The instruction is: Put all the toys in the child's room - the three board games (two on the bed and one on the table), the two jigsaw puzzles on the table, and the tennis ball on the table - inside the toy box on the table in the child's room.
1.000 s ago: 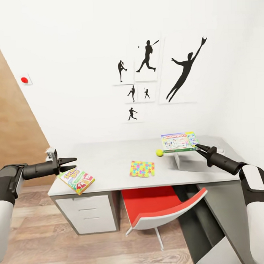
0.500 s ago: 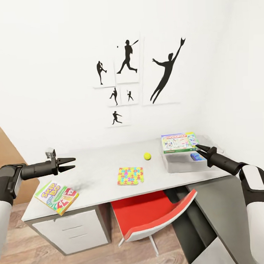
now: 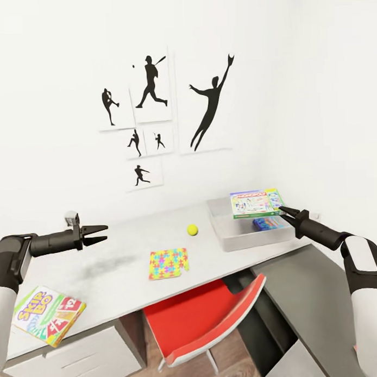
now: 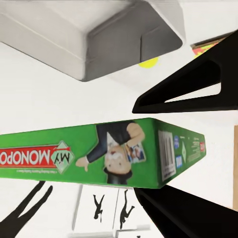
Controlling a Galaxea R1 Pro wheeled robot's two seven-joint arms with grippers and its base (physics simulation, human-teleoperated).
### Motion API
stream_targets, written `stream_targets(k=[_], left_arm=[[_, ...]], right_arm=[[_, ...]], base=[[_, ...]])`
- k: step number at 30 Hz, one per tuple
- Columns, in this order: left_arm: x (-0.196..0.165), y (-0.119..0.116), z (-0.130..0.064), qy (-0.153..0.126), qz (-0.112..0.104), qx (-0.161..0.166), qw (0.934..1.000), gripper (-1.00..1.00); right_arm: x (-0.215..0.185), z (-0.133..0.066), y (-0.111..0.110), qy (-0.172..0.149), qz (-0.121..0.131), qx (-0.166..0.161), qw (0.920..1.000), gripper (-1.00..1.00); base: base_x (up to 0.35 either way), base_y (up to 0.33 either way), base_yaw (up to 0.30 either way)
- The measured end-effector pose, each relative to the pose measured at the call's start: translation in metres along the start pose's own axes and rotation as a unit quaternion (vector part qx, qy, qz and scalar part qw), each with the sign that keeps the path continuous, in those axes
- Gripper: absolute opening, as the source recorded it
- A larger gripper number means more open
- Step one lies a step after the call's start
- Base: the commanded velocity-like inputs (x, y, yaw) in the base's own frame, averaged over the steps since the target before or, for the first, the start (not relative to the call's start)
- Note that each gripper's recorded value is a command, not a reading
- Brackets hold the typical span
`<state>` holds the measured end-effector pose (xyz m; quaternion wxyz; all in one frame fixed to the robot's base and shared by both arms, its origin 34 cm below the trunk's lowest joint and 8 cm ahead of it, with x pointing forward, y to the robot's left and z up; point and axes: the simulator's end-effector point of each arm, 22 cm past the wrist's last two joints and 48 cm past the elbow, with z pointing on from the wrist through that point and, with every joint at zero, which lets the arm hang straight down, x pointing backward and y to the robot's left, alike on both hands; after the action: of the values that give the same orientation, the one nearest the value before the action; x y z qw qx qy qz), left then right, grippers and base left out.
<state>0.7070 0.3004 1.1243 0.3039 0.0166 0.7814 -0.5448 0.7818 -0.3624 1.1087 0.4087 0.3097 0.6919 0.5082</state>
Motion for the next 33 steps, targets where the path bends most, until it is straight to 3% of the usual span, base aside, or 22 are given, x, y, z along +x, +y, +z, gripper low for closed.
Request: stream_targets(k=[7, 33], left_arm=[[0.0004, 0.0006, -0.0004, 0.0, -0.001, -0.001, 1.0, 1.0], [0.0011, 0.0014, -0.0004, 0.0, -0.003, 0.0, 1.0, 1.0]], right_arm=[[0.0004, 0.0002, 0.0002, 0.001, 0.0, 0.0, 1.0, -1.0], [0.0059, 0.004, -0.0001, 0.006, 0.0, 0.002, 1.0, -1.0]], base=[[0.088, 0.134, -0.156], [0.065, 0.036, -0.003]])
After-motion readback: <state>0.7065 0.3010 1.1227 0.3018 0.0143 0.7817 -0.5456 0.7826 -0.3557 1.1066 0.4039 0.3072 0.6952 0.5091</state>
